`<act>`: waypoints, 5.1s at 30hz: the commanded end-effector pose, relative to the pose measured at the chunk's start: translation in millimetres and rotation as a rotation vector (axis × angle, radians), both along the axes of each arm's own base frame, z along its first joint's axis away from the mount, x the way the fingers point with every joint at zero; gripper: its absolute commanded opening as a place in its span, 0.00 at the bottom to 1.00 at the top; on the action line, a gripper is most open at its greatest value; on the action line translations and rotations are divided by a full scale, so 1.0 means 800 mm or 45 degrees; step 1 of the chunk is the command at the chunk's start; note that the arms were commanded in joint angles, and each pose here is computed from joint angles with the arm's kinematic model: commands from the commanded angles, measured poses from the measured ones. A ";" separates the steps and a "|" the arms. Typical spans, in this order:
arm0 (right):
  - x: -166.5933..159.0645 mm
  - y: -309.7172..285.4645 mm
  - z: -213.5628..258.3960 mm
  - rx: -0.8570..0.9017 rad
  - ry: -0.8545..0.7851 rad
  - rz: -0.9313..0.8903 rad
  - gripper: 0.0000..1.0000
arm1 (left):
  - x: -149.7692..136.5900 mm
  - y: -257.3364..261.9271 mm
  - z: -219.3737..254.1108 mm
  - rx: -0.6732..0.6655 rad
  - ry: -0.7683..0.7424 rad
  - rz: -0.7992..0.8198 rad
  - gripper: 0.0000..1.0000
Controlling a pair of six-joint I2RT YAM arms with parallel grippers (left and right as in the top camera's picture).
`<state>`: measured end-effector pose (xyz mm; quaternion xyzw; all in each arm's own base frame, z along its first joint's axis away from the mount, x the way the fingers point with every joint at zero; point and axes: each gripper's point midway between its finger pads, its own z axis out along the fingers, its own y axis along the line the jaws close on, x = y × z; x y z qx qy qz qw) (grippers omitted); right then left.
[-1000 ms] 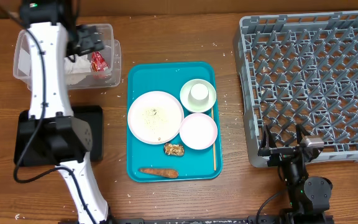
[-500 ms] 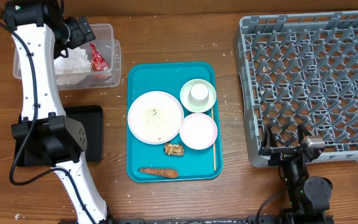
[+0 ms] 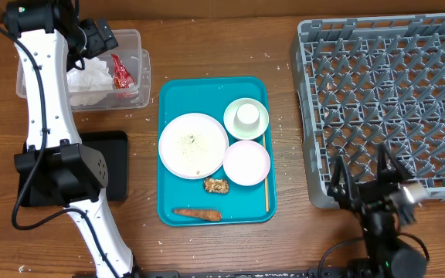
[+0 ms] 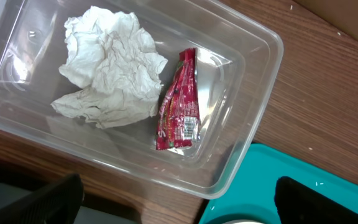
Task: Sort waste into correct bins and load items into the dishwasher
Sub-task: 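Raise the right arm and move its gripper over the white cup, then lower the right gripper onto the white cup rim to grasp it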
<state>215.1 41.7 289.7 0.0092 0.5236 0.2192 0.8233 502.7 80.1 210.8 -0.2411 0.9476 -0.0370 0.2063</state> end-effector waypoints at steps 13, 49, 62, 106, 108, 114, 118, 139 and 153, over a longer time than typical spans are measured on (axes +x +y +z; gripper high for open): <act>-0.038 0.022 0.138 -0.017 -0.245 0.153 1.00 | 0.002 -0.002 -0.009 -0.009 0.017 0.005 1.00; 0.246 0.255 -0.216 -0.819 1.932 0.619 1.00 | 0.002 -0.002 -0.009 -0.009 0.017 0.006 1.00; 0.249 0.229 -0.265 -0.750 2.123 0.385 1.00 | 0.002 -0.002 -0.009 -0.009 0.017 0.006 1.00; 0.231 0.245 -0.282 -0.661 2.183 0.169 0.73 | 0.002 -0.002 -0.009 -0.009 0.017 0.006 1.00; 0.234 0.247 -0.275 -0.656 2.170 0.171 0.73 | 0.002 -0.002 -0.009 -0.009 0.017 0.005 1.00; 0.245 0.244 -0.244 -0.633 2.151 0.164 0.72 | 0.002 -0.002 -0.009 -0.009 0.017 0.005 1.00; 0.260 0.236 -0.209 -0.589 2.115 0.149 0.69 | 0.002 -0.002 -0.009 -0.009 0.017 0.006 1.00; 0.226 0.250 -0.249 -0.647 2.222 0.266 0.85 | 0.002 -0.002 -0.009 -0.009 0.017 0.006 1.00; 0.213 0.248 -0.294 -0.659 2.252 0.263 0.87 | 0.002 -0.002 -0.009 -0.009 0.017 0.005 1.00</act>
